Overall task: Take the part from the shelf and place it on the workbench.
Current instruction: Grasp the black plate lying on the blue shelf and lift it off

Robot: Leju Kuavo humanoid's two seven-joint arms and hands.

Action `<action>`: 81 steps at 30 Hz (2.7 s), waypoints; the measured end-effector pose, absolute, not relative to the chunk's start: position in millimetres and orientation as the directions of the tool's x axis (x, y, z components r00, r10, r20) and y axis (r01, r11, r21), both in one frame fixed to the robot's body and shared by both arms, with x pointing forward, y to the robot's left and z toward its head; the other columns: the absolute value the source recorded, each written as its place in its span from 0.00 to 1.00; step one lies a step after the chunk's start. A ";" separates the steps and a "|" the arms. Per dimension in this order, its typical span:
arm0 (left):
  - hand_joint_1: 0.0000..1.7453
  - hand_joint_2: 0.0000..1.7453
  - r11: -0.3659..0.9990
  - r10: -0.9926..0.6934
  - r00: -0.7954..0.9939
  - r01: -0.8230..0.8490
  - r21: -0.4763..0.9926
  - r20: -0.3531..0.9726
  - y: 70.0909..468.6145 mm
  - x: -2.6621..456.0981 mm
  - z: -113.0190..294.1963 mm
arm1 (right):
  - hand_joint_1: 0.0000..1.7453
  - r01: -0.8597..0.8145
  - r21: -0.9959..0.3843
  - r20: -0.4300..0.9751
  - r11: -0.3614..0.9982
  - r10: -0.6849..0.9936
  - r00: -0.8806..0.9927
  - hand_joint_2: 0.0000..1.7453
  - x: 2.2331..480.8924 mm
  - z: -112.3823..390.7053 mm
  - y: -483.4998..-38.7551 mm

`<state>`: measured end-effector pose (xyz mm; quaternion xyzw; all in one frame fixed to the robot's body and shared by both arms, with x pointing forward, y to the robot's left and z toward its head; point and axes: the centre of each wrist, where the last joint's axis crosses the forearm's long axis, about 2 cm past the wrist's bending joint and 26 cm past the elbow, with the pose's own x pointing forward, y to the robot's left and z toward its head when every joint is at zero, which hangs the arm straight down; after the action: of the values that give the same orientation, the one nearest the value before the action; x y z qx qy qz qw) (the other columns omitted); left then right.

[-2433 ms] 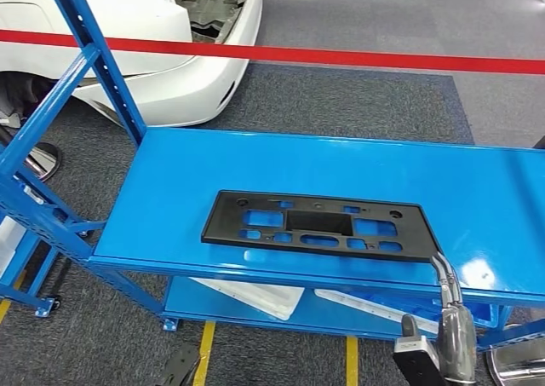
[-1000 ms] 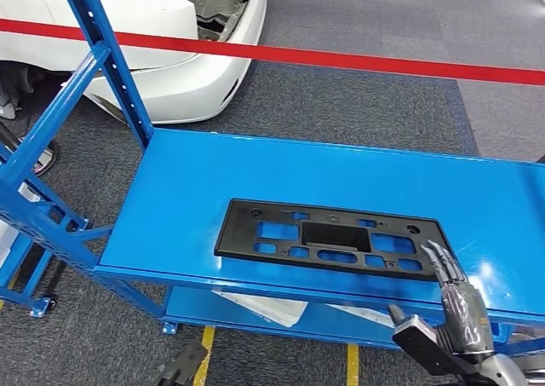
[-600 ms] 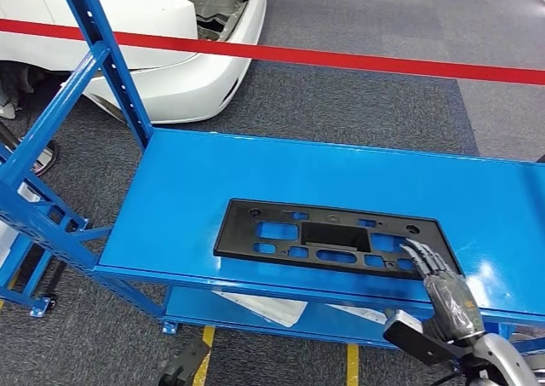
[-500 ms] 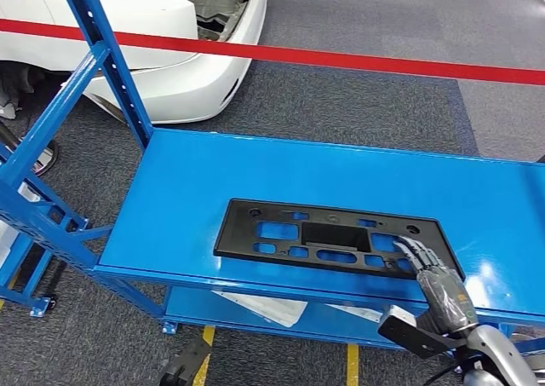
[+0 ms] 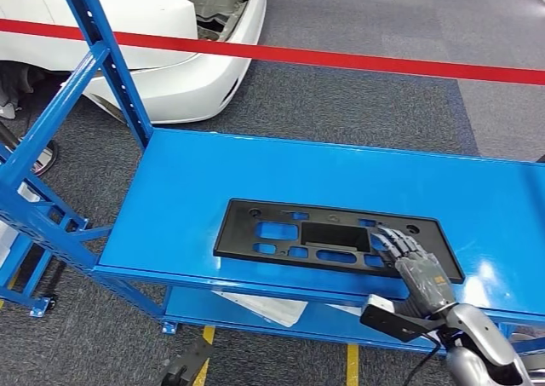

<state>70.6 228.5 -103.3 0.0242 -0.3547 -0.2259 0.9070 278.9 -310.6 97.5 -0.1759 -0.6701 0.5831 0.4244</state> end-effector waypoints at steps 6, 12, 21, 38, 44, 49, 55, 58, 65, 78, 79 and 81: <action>0.00 0.00 0.896 -0.427 0.646 0.394 0.204 0.633 227.8 71.0 -103.1 | 0.00 -0.250 -0.940 0.338 0.232 0.729 -0.596 1.00 286.3 98.2 -306.1; 0.00 0.00 0.891 -0.436 0.640 0.404 0.206 0.632 226.9 71.0 -103.0 | 0.00 -0.202 -0.954 0.299 0.221 0.741 -0.601 1.00 293.1 99.3 -300.2; 0.00 0.00 0.887 -0.443 0.637 0.412 0.207 0.631 226.1 70.6 -103.0 | 0.00 -0.144 -0.957 0.288 0.252 0.752 -0.593 1.00 293.4 96.2 -292.0; 0.00 0.00 0.876 -0.463 0.626 0.433 0.214 0.628 225.9 70.6 -102.9 | 0.00 -0.144 -0.970 0.244 0.198 0.827 -0.507 1.00 304.6 87.1 -312.0; 0.00 0.00 0.879 -0.459 0.632 0.427 0.214 0.624 226.4 70.4 -103.0 | 0.00 -0.112 -0.981 0.190 0.156 0.860 -0.473 1.00 313.3 88.0 -321.4; 0.00 0.00 0.879 -0.459 0.636 0.426 0.214 0.621 226.6 70.5 -103.0 | 0.00 -0.067 -0.989 0.145 0.128 0.876 -0.460 1.00 314.8 85.9 -326.2; 0.00 0.00 0.876 -0.465 0.632 0.432 0.217 0.620 226.6 70.8 -103.0 | 0.00 -0.033 -0.994 0.107 0.104 0.881 -0.461 1.00 314.6 83.4 -328.2; 0.00 0.00 0.876 -0.465 0.633 0.431 0.217 0.619 226.7 71.1 -103.0 | 0.00 -0.024 -0.995 0.095 0.095 0.881 -0.464 1.00 314.5 82.1 -328.6; 0.00 0.00 0.875 -0.466 0.634 0.432 0.218 0.617 226.9 71.8 -102.9 | 1.00 -0.039 -0.996 0.092 0.083 0.876 -0.473 1.00 313.1 76.6 -331.1; 0.00 0.00 0.872 -0.473 0.629 0.437 0.223 0.617 227.0 74.5 -102.4 | 1.00 -0.039 -0.995 0.103 0.096 0.869 -0.484 1.00 312.4 73.5 -332.8; 0.00 0.00 0.872 -0.472 0.629 0.436 0.222 0.617 227.0 74.5 -102.4 | 1.00 -0.035 -0.995 0.102 0.097 0.869 -0.484 1.00 312.5 73.6 -332.9; 0.00 0.00 0.873 -0.470 0.631 0.434 0.221 0.617 227.1 74.4 -102.4 | 1.00 -0.018 -0.995 0.095 0.098 0.871 -0.483 1.00 312.2 73.8 -332.8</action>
<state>74.4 227.1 -102.4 0.0255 -0.3490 -0.2505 0.9027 312.2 -332.8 73.8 -0.3355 -0.6349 0.5817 0.3821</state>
